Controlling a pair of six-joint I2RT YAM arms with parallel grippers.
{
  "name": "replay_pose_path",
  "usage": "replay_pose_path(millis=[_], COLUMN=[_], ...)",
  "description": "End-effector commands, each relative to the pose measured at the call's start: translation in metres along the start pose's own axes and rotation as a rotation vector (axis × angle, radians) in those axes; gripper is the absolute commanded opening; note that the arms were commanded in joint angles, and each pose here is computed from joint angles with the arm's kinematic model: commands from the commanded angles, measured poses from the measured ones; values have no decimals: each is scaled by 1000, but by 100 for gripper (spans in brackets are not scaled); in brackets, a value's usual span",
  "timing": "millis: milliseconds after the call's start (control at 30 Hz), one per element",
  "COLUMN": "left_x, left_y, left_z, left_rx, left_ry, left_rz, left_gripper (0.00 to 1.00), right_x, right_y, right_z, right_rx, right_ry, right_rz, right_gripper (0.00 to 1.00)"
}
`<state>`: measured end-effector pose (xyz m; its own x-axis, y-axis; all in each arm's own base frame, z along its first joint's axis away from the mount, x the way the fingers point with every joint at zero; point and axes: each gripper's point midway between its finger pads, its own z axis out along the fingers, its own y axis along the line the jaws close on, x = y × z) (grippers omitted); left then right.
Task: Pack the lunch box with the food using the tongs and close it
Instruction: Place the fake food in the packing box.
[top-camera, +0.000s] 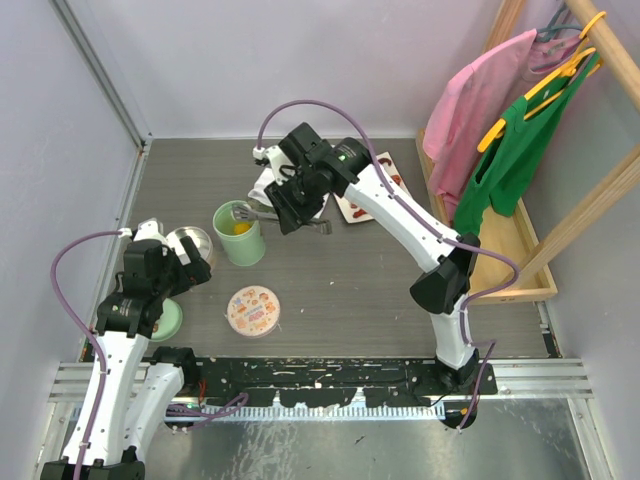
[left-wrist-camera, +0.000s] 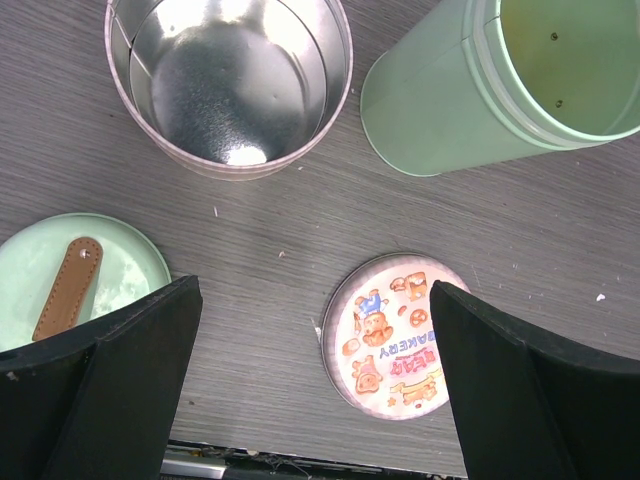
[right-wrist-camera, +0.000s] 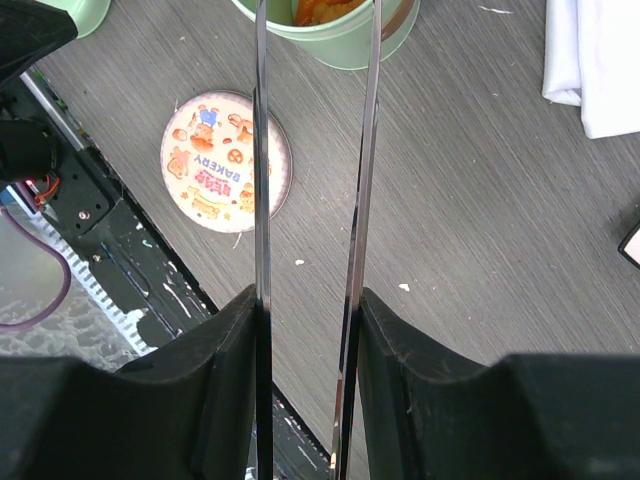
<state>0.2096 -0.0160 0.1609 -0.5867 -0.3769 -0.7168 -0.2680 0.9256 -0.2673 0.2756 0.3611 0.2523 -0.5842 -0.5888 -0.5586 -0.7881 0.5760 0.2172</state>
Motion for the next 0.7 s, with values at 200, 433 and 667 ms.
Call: replay_pose_path(millis=[200, 433, 667], left_x=[-13, -13, -12], left_y=[-8, -7, -8], left_z=[-1, 0, 0], left_rx=[33, 31, 33], left_ry=[-54, -50, -48], left_rz=[2, 3, 3], left_gripper=[98, 98, 98], right_x=[-17, -22, -28], right_y=[9, 12, 15], right_z=[-5, -10, -19], right_rx=[-4, -8, -14], right_ry=[-58, -87, -128], right_rz=[-44, -51, -57], right_gripper=[43, 46, 49])
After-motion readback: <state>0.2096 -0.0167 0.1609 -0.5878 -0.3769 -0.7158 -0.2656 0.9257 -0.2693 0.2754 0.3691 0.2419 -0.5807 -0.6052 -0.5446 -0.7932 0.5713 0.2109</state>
